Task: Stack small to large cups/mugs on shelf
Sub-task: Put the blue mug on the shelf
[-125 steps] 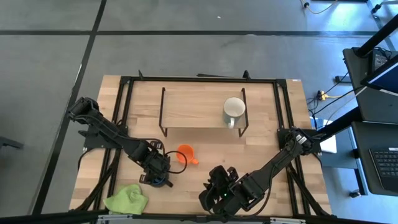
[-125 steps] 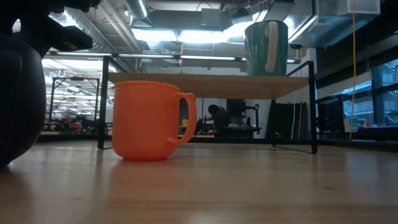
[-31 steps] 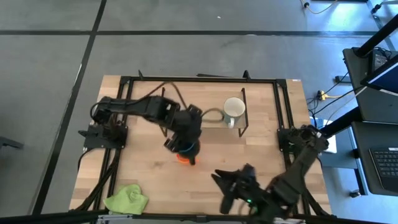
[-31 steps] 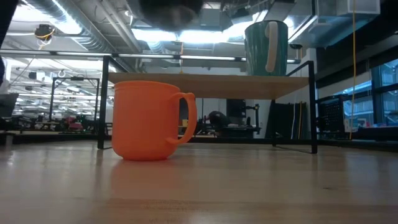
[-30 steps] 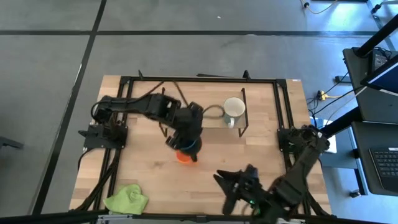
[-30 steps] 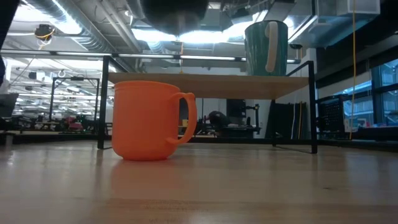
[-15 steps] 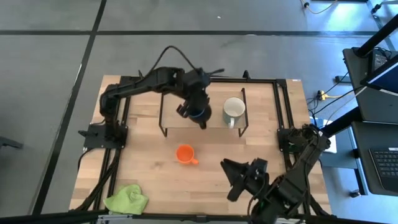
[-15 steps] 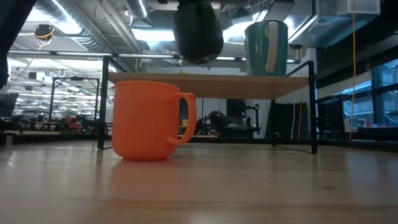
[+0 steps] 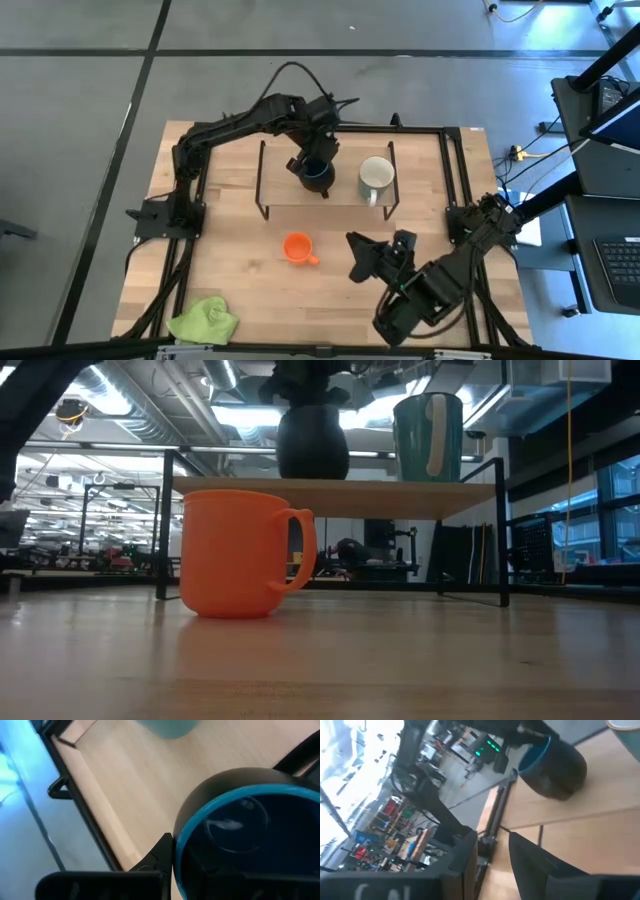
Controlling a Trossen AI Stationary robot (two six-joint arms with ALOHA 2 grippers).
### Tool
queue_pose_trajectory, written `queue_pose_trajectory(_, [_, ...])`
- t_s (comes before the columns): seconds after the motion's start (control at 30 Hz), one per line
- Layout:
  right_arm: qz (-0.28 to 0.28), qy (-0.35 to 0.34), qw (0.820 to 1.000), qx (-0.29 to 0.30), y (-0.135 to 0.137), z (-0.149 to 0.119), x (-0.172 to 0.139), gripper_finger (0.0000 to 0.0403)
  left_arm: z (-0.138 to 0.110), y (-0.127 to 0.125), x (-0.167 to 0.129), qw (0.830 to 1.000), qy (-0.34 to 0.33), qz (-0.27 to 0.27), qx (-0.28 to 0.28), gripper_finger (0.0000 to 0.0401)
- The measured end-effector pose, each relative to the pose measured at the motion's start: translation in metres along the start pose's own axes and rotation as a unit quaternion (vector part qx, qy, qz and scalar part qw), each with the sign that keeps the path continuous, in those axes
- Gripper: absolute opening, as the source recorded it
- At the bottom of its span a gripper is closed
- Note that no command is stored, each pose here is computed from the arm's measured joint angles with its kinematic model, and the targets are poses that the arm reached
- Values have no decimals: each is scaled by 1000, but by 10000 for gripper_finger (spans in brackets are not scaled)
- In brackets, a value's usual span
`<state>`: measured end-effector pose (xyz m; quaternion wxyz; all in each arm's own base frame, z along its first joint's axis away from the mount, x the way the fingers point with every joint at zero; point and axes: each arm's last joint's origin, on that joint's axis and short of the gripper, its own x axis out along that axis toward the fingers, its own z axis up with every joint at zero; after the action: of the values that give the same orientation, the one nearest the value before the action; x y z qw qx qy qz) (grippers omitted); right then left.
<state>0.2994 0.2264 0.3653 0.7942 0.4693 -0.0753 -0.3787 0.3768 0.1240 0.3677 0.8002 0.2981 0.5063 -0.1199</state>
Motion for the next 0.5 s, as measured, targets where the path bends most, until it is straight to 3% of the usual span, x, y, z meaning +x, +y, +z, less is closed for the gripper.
queue_pose_trajectory(0.5, [-12, 14, 1000, 4, 0, -1, 2, 113, 15, -14, -1, 999, 8, -2, 50, 14])
